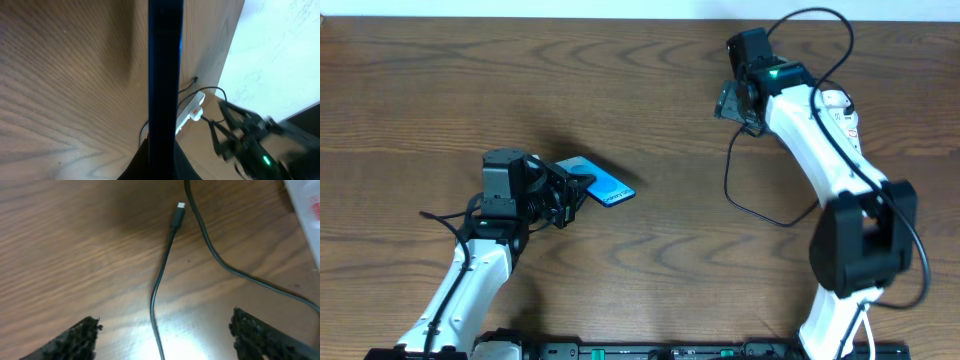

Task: Plug charger to phone and switch on socket
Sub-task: 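Reach the right gripper to the black cable and grasp its USB-C plug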

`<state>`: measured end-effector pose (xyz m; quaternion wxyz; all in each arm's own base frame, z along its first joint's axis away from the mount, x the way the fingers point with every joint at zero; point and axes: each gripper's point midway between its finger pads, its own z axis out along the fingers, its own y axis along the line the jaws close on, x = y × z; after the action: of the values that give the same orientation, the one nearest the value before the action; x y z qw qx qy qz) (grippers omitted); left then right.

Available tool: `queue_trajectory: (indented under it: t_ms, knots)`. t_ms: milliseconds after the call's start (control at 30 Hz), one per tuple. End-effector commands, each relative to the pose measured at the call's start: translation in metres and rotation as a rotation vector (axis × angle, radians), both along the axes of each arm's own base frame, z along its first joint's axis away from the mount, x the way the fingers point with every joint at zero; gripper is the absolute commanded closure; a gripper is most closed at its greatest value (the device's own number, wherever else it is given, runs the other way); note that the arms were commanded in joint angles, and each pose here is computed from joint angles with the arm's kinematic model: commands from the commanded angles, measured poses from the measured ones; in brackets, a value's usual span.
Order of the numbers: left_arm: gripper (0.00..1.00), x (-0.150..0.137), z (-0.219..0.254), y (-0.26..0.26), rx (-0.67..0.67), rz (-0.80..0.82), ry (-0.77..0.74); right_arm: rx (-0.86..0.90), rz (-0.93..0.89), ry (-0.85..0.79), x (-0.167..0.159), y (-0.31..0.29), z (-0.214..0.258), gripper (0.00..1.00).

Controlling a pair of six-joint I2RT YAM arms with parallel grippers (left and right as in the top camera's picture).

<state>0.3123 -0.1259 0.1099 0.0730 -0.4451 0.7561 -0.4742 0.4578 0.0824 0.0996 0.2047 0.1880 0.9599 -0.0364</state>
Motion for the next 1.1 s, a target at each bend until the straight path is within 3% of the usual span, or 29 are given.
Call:
queue_trajectory:
  t_ms: [0, 267, 333, 367, 400, 433, 533, 633, 767, 967, 1000, 1067]
  knots:
    - [0.93, 0.0, 0.009, -0.006, -0.022, -0.043, -0.033, -0.029, -0.012, 0.028, 0.013, -0.006, -0.031, 0.27]
    - [0.93, -0.001, 0.01, -0.007, -0.029, -0.051, -0.032, -0.124, -0.039, 0.04, 0.034, -0.016, -0.105, 0.57]
    - [0.93, -0.001, 0.01, -0.007, -0.029, -0.051, -0.032, -0.111, -0.032, 0.07, 0.029, -0.014, -0.11, 0.69]
    - [0.93, -0.001, 0.01, -0.007, -0.029, -0.051, -0.032, -0.074, -0.009, 0.11, 0.021, -0.005, -0.113, 0.87]
    - [0.93, -0.001, 0.01, -0.007, -0.029, -0.05, -0.032, -0.033, 0.056, 0.154, 0.012, 0.006, -0.115, 0.96]
    - [0.92, -0.001, 0.01, -0.007, -0.029, -0.051, -0.032, 0.011, 0.135, 0.196, 0.005, 0.019, -0.117, 0.99]
    - [0.93, -0.001, 0.01, -0.007, -0.029, -0.05, -0.032, 0.189, 0.516, 0.377, -0.043, 0.068, -0.12, 0.99]
    - [0.93, -0.001, 0.01, -0.007, -0.029, -0.05, -0.032, 0.135, 0.678, 0.533, -0.083, 0.065, -0.12, 0.96]
    - [0.93, 0.0, 0.01, -0.006, -0.027, -0.048, -0.032, -0.088, 0.659, 0.564, -0.083, 0.043, -0.12, 0.7]
    - [0.92, -0.001, 0.01, -0.007, -0.03, -0.051, -0.032, -0.098, 0.559, 0.455, -0.061, 0.05, -0.122, 0.42]
    - [0.93, -0.001, 0.01, -0.007, -0.03, -0.051, -0.032, -0.097, 0.559, 0.448, -0.059, 0.05, -0.122, 0.39]
    - [0.92, -0.001, 0.01, -0.007, -0.029, -0.051, -0.032, -0.097, 0.56, 0.441, -0.058, 0.051, -0.122, 0.44]
